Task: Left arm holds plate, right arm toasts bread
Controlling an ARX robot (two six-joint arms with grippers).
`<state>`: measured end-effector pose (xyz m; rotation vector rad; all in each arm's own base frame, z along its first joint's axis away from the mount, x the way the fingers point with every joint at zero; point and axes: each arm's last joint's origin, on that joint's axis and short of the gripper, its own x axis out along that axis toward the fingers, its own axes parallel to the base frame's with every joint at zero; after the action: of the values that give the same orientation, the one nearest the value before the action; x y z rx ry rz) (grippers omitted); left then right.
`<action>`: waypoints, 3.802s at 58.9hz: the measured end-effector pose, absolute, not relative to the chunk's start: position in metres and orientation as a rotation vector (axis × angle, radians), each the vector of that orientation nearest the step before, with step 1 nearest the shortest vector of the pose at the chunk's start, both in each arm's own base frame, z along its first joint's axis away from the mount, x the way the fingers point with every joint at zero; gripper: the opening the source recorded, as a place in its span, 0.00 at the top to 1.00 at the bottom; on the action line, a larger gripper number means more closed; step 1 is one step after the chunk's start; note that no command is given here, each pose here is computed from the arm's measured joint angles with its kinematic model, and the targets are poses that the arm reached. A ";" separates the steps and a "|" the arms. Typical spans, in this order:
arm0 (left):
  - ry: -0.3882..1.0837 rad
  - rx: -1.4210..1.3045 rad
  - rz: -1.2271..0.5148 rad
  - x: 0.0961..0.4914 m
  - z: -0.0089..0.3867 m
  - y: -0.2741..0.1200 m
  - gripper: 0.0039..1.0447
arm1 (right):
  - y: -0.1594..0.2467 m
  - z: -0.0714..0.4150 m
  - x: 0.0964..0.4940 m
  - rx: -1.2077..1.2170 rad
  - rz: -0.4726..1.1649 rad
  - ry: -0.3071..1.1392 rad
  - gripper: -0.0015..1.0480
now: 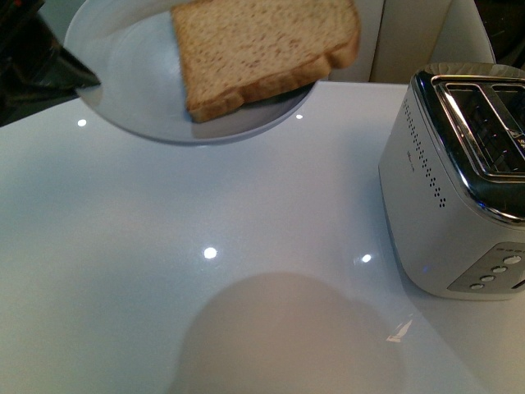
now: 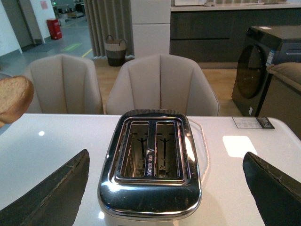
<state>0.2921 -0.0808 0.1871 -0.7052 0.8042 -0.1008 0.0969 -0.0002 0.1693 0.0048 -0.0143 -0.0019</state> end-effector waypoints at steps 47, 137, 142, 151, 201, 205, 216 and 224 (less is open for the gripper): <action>0.916 -0.674 -0.288 0.271 0.206 -0.155 0.97 | 0.000 0.169 0.097 0.005 -0.002 -0.014 0.09; 0.918 -0.679 -0.288 0.270 0.207 -0.156 0.97 | 0.041 0.233 0.201 0.868 0.275 0.655 0.09; 0.918 -0.679 -0.288 0.270 0.207 -0.156 0.97 | 0.044 0.231 0.202 0.896 0.276 0.665 0.09; 0.918 -0.679 -0.288 0.270 0.207 -0.156 0.97 | 0.049 0.229 0.204 0.922 0.283 0.685 0.09; 0.918 -0.679 -0.288 0.270 0.207 -0.156 0.97 | 0.047 0.230 0.202 0.955 0.258 0.694 0.98; 0.918 -0.680 -0.288 0.270 0.207 -0.156 0.97 | 0.045 0.235 0.202 0.955 0.259 0.680 0.98; 0.918 -0.680 -0.288 0.270 0.207 -0.156 0.97 | 0.039 0.260 0.203 0.936 0.283 0.610 0.98; 0.918 -0.680 -0.288 0.270 0.207 -0.156 0.97 | 0.034 0.282 0.208 0.899 0.290 0.544 0.98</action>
<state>0.2703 -0.1556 0.2067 -0.6796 0.9181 -0.2880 0.2083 0.0336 0.2821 0.8988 0.5445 0.2905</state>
